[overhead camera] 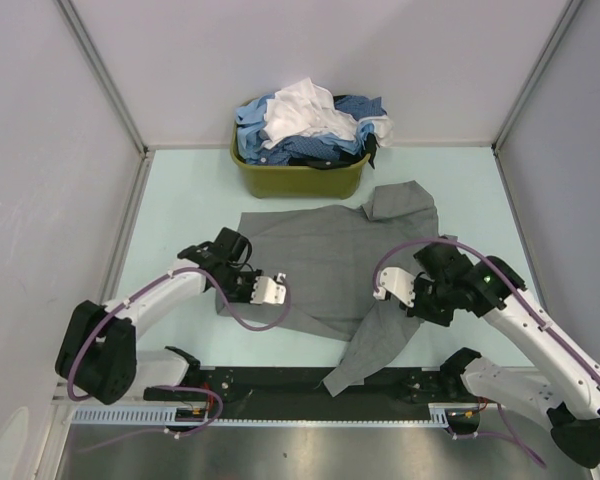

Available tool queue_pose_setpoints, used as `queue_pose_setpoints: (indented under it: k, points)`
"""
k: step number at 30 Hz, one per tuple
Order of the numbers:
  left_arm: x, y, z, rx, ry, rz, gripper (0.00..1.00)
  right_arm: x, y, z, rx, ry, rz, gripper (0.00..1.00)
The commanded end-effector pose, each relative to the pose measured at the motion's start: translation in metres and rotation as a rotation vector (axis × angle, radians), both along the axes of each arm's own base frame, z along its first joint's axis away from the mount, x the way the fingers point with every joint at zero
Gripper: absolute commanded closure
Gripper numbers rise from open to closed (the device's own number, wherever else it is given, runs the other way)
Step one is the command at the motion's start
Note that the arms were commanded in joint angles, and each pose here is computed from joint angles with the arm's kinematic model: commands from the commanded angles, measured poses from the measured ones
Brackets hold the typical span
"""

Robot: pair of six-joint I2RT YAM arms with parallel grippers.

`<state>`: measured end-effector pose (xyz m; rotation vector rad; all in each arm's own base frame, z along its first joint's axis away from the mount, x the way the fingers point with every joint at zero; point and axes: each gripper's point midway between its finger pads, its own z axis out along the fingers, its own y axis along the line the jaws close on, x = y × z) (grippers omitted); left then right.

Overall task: Fold and stack the long sleeve shirts
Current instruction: Fold the shirt

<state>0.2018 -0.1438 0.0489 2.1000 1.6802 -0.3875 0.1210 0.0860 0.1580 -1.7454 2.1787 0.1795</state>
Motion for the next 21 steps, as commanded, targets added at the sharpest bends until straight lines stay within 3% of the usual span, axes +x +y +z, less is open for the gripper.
queue_pose_setpoints:
  k: [1,3,4,5,8,9,15,21]
  points:
    - [-0.005,-0.009,0.005,-0.039,0.024,-0.031,0.96,-0.004,-0.002,0.011,0.007,-0.011,-0.016,1.0]
    - [0.006,-0.01,0.007,-0.032,0.003,0.003,0.9,-0.004,-0.001,0.013,0.007,-0.018,-0.01,1.0]
    - [0.014,-0.012,0.005,-0.032,-0.015,0.009,0.81,-0.004,-0.001,0.012,0.008,-0.016,-0.008,1.0]
    - [0.018,-0.012,0.004,-0.027,-0.025,0.005,0.63,-0.005,-0.002,0.012,0.006,-0.013,-0.008,1.0]
    - [0.029,-0.018,-0.003,-0.019,-0.009,0.01,0.44,-0.008,-0.002,0.01,0.002,-0.007,-0.001,1.0]
    - [0.032,-0.019,-0.005,-0.013,-0.003,0.013,0.41,-0.009,-0.003,0.01,0.003,-0.005,0.001,1.0]
    - [0.048,-0.028,-0.017,0.009,0.029,0.005,0.39,-0.013,-0.007,0.01,-0.005,-0.01,0.0,1.0]
    - [0.027,-0.017,-0.026,0.052,0.09,-0.049,0.57,-0.017,-0.013,0.015,-0.02,-0.01,-0.019,1.0]
